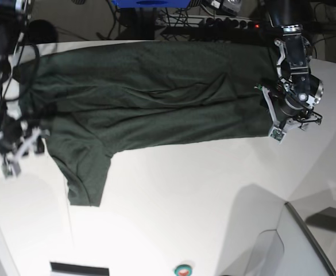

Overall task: Layout the t-shirt on the table in an organized manner, then fold the t-shirt properly
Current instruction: 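Grasp the shirt's side edges with both grippers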

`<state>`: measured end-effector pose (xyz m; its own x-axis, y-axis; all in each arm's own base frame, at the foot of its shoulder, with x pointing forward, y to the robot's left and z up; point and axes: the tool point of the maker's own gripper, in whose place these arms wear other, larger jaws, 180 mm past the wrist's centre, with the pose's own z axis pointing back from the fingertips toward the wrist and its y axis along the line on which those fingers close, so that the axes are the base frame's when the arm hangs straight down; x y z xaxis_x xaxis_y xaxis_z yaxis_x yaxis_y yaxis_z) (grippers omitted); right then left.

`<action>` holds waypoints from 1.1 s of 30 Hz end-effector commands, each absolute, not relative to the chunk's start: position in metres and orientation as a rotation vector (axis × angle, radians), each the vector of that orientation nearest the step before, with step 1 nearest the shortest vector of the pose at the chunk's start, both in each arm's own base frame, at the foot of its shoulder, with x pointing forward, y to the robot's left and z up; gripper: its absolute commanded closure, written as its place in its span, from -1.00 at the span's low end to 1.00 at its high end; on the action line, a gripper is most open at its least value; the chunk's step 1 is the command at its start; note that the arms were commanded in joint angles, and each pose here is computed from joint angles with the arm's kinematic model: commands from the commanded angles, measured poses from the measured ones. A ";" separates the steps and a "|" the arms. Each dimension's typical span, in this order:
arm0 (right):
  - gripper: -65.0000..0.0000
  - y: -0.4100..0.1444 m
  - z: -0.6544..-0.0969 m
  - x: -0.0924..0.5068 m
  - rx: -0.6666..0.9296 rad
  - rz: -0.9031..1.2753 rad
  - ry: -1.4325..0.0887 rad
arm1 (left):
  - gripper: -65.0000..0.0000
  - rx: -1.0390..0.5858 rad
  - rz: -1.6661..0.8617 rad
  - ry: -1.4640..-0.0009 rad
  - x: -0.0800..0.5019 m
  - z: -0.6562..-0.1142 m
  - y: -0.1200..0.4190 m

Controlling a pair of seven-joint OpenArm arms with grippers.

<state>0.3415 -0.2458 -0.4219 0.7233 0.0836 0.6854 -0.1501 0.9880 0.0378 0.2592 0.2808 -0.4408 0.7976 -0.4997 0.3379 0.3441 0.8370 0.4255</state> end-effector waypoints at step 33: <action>1.00 -0.235 -0.475 0.386 0.242 0.013 -0.677 | -0.38 0.422 -0.052 -0.606 0.210 -0.388 0.380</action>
